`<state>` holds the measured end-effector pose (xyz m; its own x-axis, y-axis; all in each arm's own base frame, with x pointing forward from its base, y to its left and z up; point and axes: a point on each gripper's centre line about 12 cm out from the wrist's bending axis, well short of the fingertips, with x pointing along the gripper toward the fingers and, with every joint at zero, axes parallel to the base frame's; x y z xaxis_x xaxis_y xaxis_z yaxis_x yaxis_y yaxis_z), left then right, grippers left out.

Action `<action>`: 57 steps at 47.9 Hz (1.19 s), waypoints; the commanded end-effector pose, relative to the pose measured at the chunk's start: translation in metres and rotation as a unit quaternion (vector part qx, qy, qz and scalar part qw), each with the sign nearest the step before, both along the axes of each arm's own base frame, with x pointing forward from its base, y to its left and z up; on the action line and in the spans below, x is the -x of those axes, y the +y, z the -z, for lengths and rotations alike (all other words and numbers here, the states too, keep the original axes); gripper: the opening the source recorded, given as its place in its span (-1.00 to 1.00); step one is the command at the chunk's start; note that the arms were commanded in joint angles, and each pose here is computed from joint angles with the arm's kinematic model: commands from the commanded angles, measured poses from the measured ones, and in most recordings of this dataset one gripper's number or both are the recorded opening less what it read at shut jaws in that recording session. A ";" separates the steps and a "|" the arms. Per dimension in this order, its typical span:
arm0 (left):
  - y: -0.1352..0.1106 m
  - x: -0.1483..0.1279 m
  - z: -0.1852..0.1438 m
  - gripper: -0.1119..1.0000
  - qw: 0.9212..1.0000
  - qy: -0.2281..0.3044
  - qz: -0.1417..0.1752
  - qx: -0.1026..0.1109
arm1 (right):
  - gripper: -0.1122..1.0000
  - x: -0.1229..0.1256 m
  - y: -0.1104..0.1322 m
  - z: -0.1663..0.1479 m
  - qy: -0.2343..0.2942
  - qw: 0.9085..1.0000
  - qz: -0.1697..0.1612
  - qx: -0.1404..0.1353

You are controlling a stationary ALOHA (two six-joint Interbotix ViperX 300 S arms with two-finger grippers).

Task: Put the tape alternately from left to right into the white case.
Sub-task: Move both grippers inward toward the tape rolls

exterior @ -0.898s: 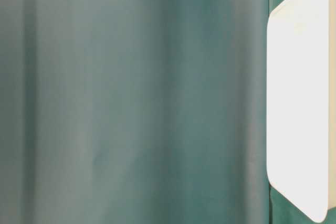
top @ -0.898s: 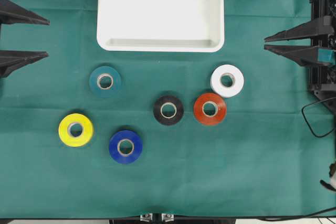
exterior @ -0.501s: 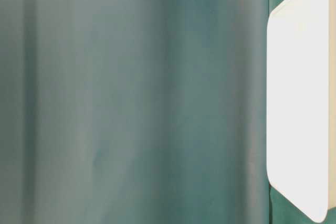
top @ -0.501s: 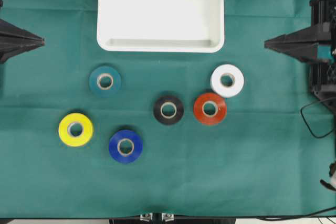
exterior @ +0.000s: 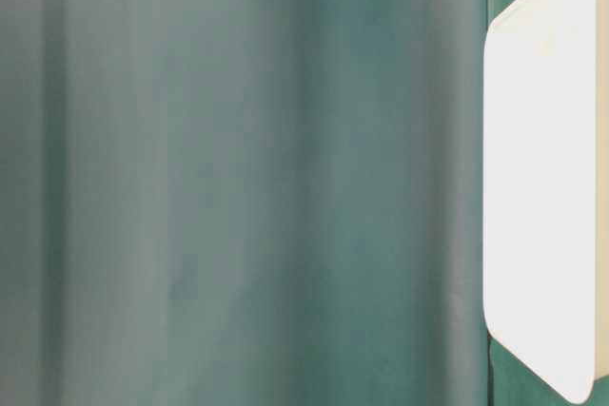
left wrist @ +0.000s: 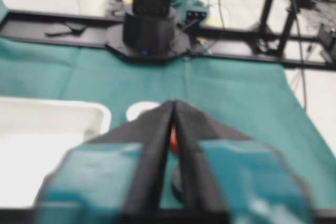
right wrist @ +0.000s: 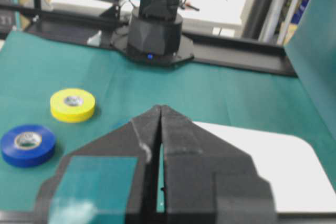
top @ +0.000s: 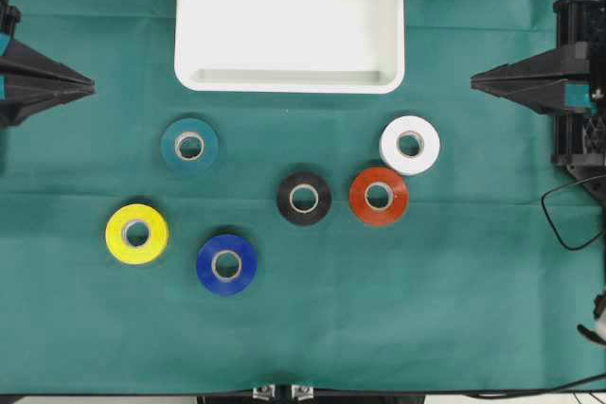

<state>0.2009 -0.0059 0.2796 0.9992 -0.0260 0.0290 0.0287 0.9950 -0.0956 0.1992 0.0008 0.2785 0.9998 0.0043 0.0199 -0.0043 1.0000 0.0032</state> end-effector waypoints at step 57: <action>-0.003 -0.045 0.014 0.73 0.991 0.137 0.005 -0.003 | 0.70 -0.043 -0.001 0.004 0.089 0.996 0.004 -0.032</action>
<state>0.2383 -0.0081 0.2553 0.9668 -0.0314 -0.2534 0.0077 0.9955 -0.0940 0.2328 0.0001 0.2653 0.9866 0.0008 -0.1634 0.0100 0.9978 0.0652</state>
